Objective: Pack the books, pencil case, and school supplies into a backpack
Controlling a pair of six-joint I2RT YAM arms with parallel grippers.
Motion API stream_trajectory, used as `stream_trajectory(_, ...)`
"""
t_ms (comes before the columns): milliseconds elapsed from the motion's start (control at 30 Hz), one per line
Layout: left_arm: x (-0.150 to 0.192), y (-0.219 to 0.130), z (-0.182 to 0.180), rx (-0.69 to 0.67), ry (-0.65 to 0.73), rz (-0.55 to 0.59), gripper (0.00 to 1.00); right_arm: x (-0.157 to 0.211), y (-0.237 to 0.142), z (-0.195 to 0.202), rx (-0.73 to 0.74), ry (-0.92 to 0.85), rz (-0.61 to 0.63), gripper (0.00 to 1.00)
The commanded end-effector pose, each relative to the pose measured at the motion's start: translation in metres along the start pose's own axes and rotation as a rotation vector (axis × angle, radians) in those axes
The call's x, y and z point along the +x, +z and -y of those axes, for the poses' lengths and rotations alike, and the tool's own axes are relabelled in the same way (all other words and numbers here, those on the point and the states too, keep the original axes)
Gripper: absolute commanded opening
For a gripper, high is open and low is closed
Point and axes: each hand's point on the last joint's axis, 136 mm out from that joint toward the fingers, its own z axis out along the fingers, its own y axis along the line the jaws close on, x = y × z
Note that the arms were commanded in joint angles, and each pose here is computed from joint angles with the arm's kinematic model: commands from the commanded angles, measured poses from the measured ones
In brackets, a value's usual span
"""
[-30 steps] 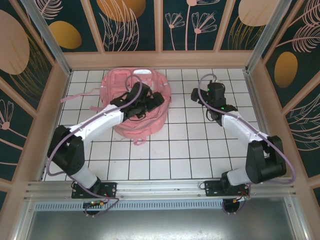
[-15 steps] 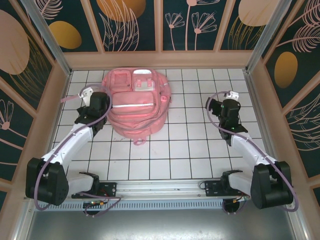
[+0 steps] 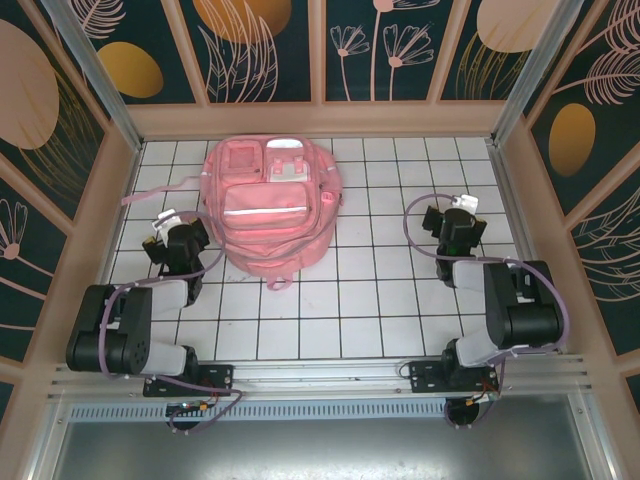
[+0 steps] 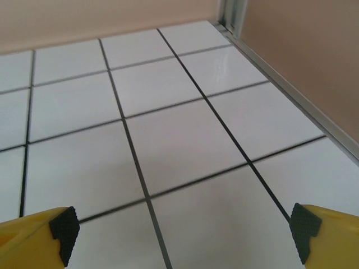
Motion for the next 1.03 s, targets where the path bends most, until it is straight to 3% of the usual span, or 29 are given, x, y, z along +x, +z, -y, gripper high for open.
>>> stream_trajectory(0,-0.042,-0.005,0.02,0.137,-0.04,0.197,0.99,-0.015,-0.007,-0.009,-0.12,0.026,0.115,0.99)
stream_trajectory(200,-0.031,-0.017,0.042,0.33,0.008,0.247,0.99,-0.012,-0.034,-0.013,-0.265,0.035,0.229,0.99)
stream_trajectory(267,-0.028,-0.014,0.042,0.327,0.016,0.21,0.98,-0.011,-0.032,-0.013,-0.265,0.037,0.212,0.99)
stream_trajectory(1000,-0.028,-0.014,0.041,0.326,0.015,0.221,0.99,-0.01,-0.032,-0.014,-0.264,0.034,0.211,0.99)
